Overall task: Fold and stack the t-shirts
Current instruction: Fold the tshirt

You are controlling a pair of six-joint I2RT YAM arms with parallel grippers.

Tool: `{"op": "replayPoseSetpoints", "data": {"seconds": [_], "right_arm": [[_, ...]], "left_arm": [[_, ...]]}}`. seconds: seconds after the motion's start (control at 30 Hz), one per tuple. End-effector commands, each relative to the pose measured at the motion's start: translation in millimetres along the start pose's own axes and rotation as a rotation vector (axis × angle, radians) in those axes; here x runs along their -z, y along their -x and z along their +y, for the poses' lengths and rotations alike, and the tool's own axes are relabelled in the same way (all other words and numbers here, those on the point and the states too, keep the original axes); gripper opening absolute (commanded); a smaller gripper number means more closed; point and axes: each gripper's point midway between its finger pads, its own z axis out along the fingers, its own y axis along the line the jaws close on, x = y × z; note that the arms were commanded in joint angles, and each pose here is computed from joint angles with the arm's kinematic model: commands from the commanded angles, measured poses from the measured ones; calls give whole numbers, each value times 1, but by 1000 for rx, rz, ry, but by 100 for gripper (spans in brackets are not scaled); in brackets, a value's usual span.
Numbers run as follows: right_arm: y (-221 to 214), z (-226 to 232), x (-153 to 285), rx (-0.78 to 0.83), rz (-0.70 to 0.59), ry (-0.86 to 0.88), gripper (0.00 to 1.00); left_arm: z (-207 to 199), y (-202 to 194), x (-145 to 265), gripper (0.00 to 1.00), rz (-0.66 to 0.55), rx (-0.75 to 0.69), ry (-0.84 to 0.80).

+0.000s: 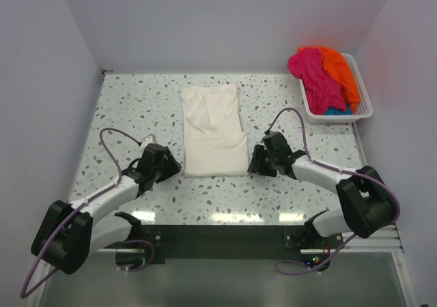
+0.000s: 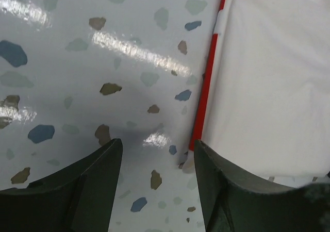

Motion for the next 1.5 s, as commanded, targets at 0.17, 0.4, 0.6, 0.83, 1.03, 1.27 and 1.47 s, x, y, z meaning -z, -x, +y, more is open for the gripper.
{"op": "replayPoseSetpoints", "data": {"seconds": [0.17, 0.4, 0.6, 0.83, 1.03, 1.27, 1.47], "right_arm": [[2, 24, 3, -140, -93, 124, 53], [-2, 28, -5, -195, -85, 153, 53], [-5, 26, -12, -222, -78, 150, 48], [-10, 25, -19, -223, -60, 143, 42], [-7, 28, -21, -196, -59, 146, 29], [-4, 33, -11, -118, -40, 156, 0], [-34, 21, 17, -65, 18, 170, 0]], "left_arm": [[-18, -19, 13, 62, -3, 57, -224], [-22, -34, 9, 61, 33, 59, -288], [-18, -40, 0, 54, 56, 69, -267], [-15, -52, -10, 48, 105, 58, -244], [-17, -59, -16, 33, 138, 32, -236], [-28, -68, -13, 0, 181, -29, -257], [-28, -86, 16, 0, 217, -67, -253]]}}
